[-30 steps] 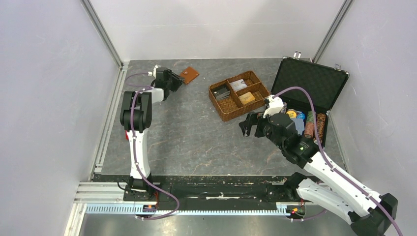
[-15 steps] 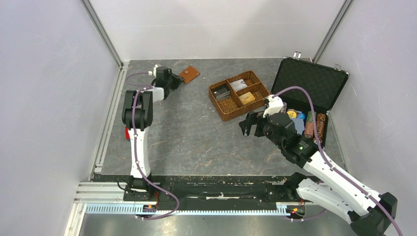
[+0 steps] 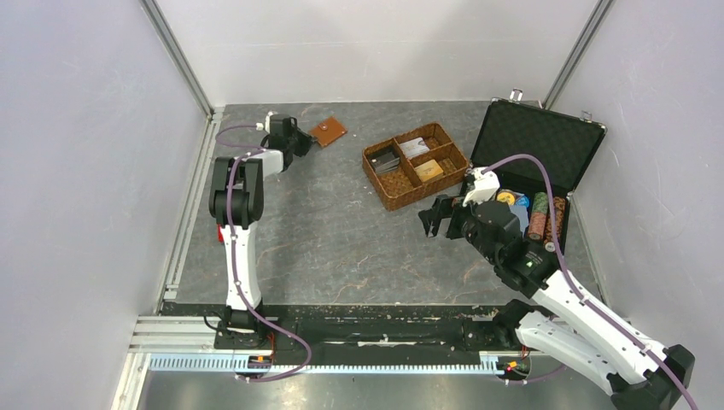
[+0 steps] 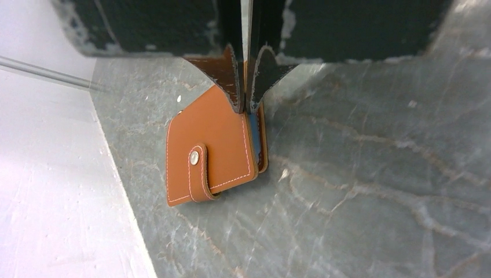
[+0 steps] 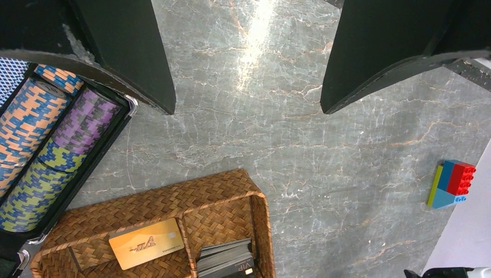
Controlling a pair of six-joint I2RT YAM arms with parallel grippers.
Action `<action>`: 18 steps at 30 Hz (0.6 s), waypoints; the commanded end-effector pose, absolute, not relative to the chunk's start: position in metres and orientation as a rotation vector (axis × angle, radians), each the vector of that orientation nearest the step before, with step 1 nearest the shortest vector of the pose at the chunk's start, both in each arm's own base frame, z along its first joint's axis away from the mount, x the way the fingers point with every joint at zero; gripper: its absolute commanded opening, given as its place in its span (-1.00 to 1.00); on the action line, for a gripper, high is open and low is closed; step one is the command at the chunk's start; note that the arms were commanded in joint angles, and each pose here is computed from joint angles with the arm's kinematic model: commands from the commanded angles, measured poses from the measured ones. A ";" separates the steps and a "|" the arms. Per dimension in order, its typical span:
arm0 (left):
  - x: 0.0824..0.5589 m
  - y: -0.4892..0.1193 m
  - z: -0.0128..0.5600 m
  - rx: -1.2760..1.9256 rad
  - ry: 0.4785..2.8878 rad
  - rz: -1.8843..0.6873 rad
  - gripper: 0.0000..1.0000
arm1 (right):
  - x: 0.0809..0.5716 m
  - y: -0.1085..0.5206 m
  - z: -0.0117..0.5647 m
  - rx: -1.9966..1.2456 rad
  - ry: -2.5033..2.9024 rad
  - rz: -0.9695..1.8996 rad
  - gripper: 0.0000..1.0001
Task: Take the credit cards out of the card holder
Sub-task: Move the card holder to the center of the board.
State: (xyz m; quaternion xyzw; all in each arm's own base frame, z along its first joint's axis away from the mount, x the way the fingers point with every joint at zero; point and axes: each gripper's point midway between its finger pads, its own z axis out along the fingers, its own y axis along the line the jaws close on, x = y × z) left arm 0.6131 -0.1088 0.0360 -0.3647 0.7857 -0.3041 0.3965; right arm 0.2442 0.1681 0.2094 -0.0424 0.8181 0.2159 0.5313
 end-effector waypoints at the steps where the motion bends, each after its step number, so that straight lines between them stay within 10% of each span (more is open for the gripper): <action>1: 0.586 -0.104 0.054 -0.876 2.054 -0.724 -0.95 | 0.246 0.165 0.217 -0.067 1.903 0.525 0.98; 18: 0.379 -0.121 0.042 -0.882 2.353 -0.773 -0.95 | 0.241 0.140 0.211 -0.023 1.856 0.447 0.91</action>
